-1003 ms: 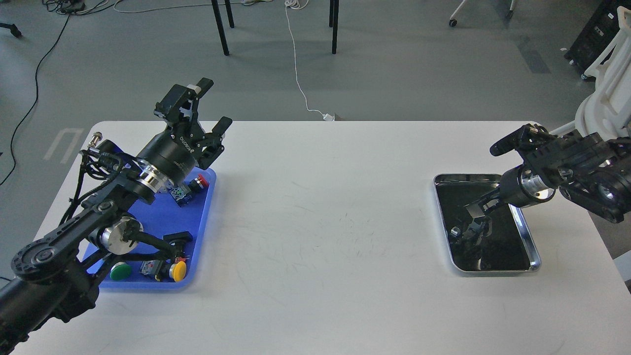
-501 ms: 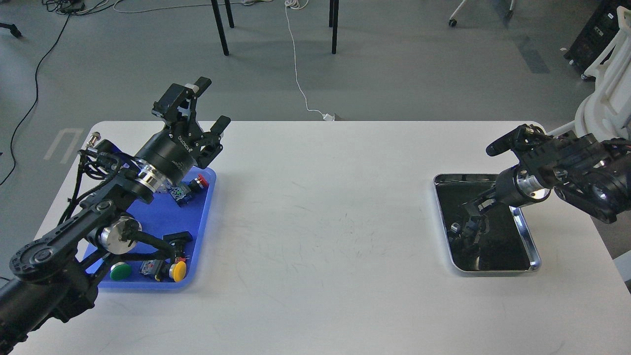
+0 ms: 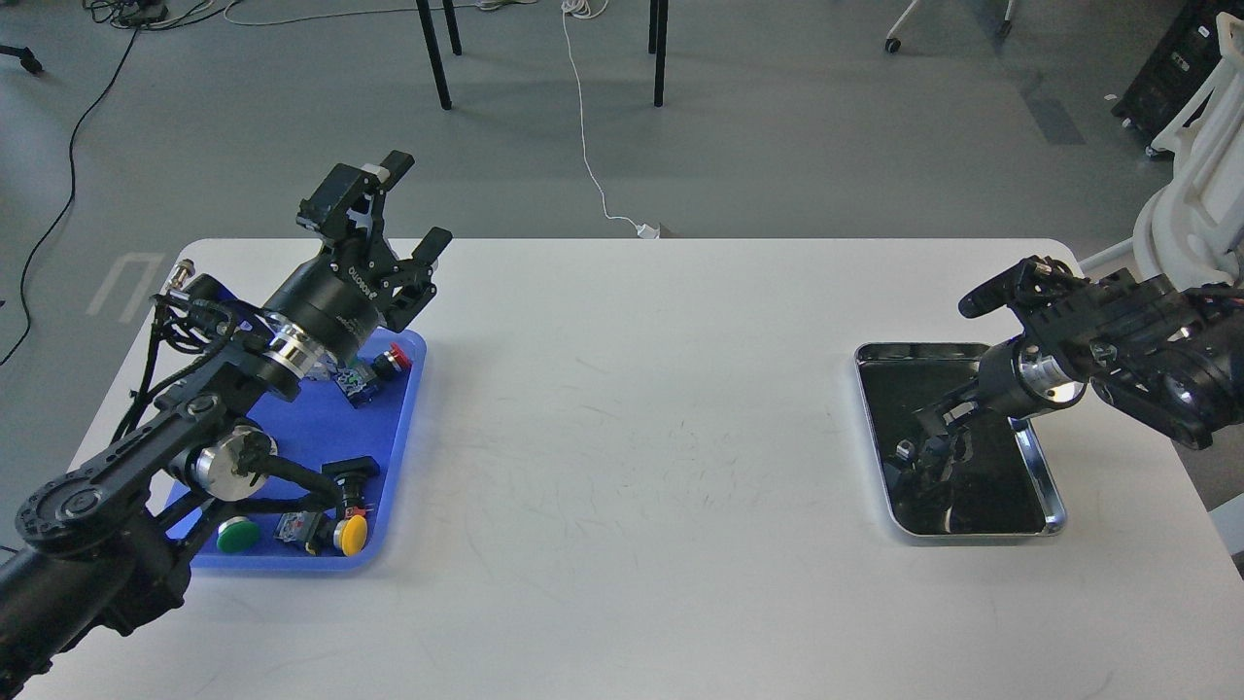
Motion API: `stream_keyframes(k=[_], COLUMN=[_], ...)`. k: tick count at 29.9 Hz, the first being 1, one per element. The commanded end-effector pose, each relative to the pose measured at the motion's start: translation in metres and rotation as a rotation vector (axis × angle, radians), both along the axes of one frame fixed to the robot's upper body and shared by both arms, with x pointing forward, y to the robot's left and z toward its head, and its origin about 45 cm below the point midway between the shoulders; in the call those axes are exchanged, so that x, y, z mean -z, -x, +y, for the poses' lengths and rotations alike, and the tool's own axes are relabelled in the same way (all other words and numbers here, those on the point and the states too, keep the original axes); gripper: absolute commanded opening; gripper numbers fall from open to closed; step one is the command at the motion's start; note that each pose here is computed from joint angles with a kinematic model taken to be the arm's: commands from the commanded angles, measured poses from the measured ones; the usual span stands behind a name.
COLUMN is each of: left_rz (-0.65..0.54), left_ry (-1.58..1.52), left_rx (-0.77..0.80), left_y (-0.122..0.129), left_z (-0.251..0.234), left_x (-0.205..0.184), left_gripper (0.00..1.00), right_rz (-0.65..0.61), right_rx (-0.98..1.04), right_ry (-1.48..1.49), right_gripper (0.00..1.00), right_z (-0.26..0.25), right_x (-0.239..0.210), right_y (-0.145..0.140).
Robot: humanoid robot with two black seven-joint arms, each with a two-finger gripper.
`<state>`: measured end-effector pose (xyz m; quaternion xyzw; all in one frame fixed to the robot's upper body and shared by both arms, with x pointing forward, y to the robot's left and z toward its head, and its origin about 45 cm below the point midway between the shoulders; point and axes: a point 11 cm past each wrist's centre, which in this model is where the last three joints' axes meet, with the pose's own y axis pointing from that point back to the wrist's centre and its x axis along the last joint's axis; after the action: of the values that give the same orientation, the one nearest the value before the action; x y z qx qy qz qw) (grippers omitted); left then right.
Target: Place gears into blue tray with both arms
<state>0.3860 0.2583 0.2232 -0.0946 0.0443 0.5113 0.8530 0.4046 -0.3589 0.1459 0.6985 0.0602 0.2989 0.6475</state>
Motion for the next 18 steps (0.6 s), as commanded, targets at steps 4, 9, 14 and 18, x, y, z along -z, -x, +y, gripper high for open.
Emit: stream_keyframes(k=[4, 9, 14, 18], left_rz=[0.002, 0.0, 0.0, 0.0], left_ry=[0.001, 0.001, 0.001, 0.001], left_rx=[0.0, -0.003, -0.003, -0.001], left_y=[0.0006, 0.0, 0.0, 0.0001], left_z=[0.0005, 0.0008, 0.0008, 0.0006], left_x=[0.0009, 0.0, 0.0, 0.0], left_gripper=[0.98, 0.98, 0.98, 0.98], right_rz=[-0.006, -0.003, 0.002, 0.004], right_rx=[0.004, 0.007, 0.007, 0.009], right_ry=[0.001, 0.002, 0.003, 0.002], right_gripper=[0.39, 0.28, 0.21, 0.16], right_z=[-0.0008, -0.0019, -0.0024, -0.0032], right_x=[-0.0006, 0.0004, 0.0015, -0.0001], right_y=[-0.0015, -0.0005, 0.0009, 0.0012])
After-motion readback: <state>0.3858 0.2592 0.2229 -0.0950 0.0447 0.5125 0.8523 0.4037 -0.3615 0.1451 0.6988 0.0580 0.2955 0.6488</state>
